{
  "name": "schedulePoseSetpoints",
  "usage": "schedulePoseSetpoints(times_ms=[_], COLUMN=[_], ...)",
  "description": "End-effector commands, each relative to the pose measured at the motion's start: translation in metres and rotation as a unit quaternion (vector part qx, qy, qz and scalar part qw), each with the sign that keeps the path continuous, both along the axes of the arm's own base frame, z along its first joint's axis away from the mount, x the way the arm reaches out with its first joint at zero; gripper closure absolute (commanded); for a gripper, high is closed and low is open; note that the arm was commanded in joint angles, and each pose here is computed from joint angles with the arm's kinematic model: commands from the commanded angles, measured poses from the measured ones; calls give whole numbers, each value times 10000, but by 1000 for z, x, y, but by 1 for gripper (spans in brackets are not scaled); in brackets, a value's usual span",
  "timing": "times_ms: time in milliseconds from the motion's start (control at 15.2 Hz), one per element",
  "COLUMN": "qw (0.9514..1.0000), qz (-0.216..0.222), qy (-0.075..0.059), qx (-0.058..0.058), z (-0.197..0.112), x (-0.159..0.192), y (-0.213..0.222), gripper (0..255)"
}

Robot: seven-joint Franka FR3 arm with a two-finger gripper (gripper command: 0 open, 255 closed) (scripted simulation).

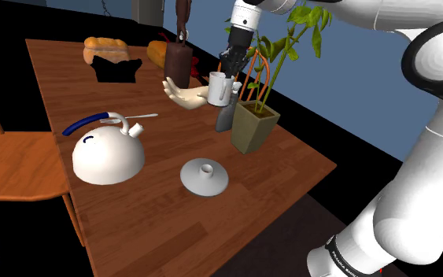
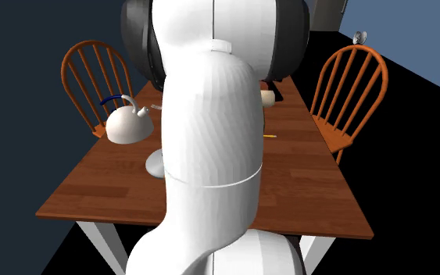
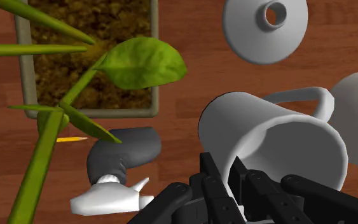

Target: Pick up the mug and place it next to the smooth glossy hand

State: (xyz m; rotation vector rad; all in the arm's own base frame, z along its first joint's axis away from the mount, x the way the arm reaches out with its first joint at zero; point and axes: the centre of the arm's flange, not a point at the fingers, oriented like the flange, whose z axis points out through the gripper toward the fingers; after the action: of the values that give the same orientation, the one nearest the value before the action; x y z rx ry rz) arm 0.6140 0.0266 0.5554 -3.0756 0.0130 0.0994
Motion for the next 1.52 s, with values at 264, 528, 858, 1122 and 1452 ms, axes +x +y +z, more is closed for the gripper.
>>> schedulePoseSetpoints(times_ms=[264,528,858,1122,1452], qw=[10000,10000,10000,10000,10000], qz=[0,0,0,0,0], qy=[-3,-3,-3,-3,-3], qx=[-1,-1,-1,-1,-1], z=[-12,-33,-60,-81,-107], x=[53,53,53,53,53], y=[4,4,4,4,4], gripper=[255,255,255,255,255])
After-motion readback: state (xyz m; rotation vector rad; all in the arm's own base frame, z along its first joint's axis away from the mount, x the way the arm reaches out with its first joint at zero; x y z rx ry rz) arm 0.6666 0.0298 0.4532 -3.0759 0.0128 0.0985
